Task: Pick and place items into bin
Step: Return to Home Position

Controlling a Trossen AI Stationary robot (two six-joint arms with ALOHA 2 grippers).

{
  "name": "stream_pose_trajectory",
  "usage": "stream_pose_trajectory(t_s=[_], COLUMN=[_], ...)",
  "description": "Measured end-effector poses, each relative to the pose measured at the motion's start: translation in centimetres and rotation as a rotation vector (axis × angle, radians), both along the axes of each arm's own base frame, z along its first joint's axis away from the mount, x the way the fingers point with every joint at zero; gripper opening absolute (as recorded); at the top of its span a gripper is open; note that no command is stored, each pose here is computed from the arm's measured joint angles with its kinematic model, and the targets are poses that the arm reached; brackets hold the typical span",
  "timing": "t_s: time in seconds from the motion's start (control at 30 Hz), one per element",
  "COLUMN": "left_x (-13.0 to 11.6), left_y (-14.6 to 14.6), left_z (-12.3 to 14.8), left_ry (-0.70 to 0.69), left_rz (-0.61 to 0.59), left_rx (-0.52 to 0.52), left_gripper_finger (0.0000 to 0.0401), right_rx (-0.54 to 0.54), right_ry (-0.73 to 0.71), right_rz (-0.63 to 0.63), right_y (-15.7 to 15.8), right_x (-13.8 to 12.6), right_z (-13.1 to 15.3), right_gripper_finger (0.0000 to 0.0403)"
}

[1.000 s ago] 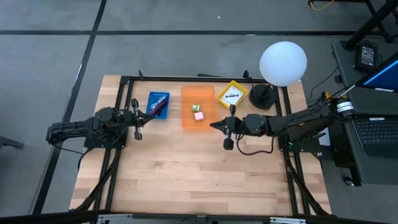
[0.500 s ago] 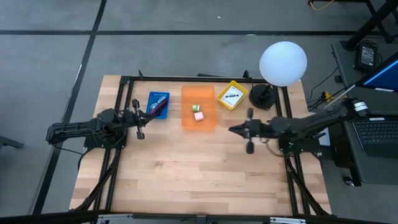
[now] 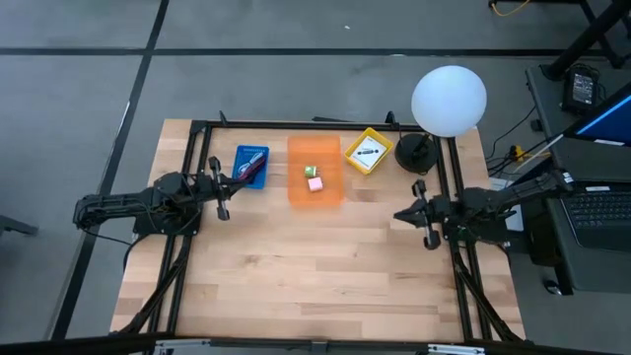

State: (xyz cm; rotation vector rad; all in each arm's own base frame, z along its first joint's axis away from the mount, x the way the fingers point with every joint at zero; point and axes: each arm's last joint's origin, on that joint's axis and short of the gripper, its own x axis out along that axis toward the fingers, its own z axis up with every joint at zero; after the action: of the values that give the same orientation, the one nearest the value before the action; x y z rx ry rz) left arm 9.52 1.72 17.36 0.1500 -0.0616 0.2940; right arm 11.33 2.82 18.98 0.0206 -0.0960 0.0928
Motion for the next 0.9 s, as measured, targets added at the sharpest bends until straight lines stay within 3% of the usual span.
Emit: stream_pose_trajectory(t_s=[0.33, 0.5, 0.73, 0.9], left_x=[0.0, 0.0, 0.0, 0.0], left_y=[0.0, 0.0, 0.0, 0.0], left_z=[0.0, 0.0, 0.0, 0.0], left_ry=[0.001, 0.001, 0.0, 0.0], left_rz=[0.0, 0.0, 0.0, 0.0], left_rx=[0.0, 0.0, 0.0, 0.0], left_gripper_finger=[0.0004, 0.0004, 0.0004, 0.0004], right_rx=[-0.008, 0.073, 0.294, 0.29], right_ry=[0.0, 0.013, 0.049, 0.048], right_rz=[0.144, 0.146, 0.164, 0.164], right_y=[0.4, 0.4, 0.4, 0.4], right_x=[-0.7, -0.7, -0.7, -0.7], right_z=[-1.3, -1.3, -1.3, -1.3], right_gripper_finger=[0.0, 0.0, 0.0, 0.0])
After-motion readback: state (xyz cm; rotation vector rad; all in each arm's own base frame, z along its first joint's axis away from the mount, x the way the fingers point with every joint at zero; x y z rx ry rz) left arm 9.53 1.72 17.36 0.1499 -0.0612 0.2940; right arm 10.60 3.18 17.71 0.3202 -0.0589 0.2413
